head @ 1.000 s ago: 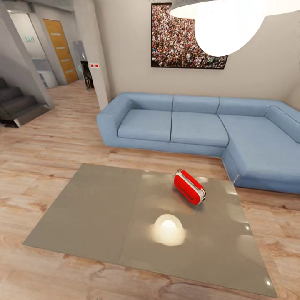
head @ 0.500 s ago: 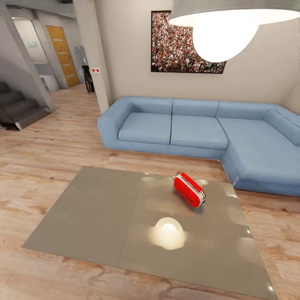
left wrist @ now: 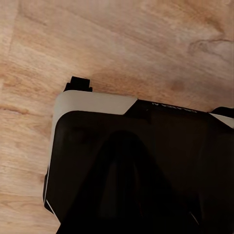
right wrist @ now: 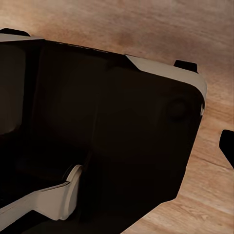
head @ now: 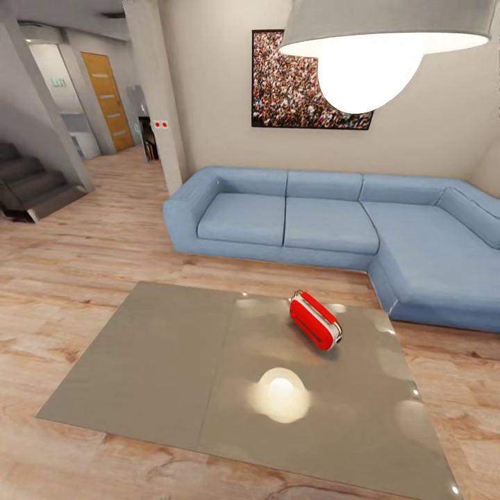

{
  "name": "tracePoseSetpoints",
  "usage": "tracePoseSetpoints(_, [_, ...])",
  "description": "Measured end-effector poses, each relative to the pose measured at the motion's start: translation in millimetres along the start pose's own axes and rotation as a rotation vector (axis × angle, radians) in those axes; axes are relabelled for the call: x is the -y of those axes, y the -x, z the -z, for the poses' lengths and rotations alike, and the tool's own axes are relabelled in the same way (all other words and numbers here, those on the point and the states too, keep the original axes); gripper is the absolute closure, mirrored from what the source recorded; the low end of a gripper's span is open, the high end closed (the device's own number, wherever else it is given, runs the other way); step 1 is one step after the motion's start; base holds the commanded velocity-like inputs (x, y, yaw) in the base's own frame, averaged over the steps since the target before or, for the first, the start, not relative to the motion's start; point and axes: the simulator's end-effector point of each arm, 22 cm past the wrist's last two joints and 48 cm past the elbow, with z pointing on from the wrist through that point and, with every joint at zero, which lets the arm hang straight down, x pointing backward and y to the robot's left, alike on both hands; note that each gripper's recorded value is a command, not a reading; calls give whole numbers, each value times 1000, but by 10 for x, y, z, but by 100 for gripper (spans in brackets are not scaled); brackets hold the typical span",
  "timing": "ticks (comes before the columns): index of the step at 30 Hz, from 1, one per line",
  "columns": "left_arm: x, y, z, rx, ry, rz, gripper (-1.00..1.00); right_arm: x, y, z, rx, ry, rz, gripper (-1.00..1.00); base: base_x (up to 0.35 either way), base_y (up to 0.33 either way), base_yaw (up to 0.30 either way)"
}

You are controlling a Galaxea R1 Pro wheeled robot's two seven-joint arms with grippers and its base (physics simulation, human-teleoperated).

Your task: Turn on the radio receiver that's on the table in the living room.

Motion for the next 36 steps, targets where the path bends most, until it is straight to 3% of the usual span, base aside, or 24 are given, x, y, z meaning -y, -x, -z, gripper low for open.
tracePoseSetpoints(36, [66,220,113,55,-13,-6,100,22,226,61,55,-9,13,-100,0,0,0])
